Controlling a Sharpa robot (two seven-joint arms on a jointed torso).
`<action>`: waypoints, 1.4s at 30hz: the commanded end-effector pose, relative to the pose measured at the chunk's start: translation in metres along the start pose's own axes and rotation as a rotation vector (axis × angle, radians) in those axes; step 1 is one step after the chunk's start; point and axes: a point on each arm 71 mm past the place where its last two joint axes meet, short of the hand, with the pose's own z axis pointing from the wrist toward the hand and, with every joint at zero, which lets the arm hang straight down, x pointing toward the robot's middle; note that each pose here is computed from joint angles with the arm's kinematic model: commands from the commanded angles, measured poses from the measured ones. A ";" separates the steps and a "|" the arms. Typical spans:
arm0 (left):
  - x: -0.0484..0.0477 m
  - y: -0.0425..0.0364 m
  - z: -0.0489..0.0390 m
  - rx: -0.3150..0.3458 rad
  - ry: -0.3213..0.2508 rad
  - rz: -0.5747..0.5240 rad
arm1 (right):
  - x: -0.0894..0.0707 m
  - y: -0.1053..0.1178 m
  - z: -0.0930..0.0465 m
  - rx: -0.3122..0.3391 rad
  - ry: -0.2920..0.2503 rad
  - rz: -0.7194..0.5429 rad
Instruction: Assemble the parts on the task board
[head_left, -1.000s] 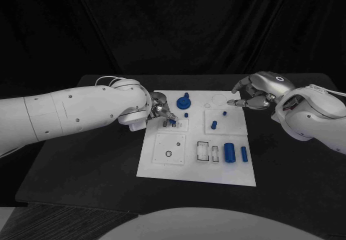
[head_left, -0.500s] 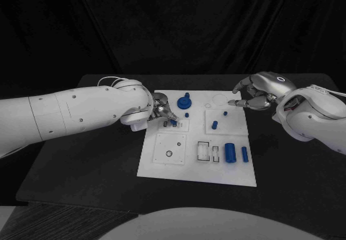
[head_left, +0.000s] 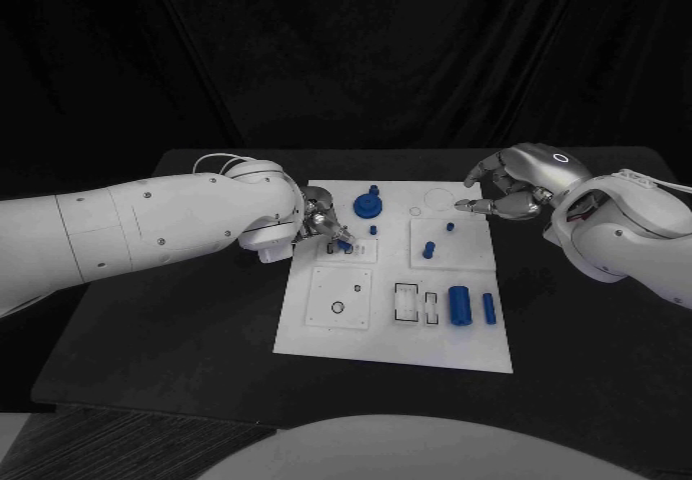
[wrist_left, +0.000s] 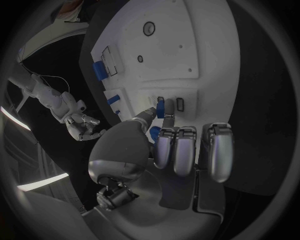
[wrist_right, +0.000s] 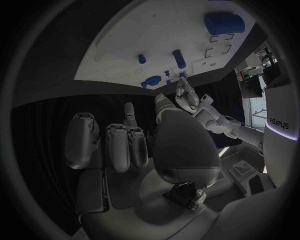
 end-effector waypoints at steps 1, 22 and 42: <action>0.0022 -0.0011 0.0006 0.001 0.013 0.023 | 0.001 -0.001 0.000 0.015 0.000 0.000; 0.0055 -0.0015 0.0035 0.013 0.020 0.024 | 0.001 -0.001 0.000 0.017 0.003 0.000; 0.0069 -0.0042 0.0044 0.040 0.019 0.022 | 0.002 -0.002 0.000 0.024 0.010 -0.001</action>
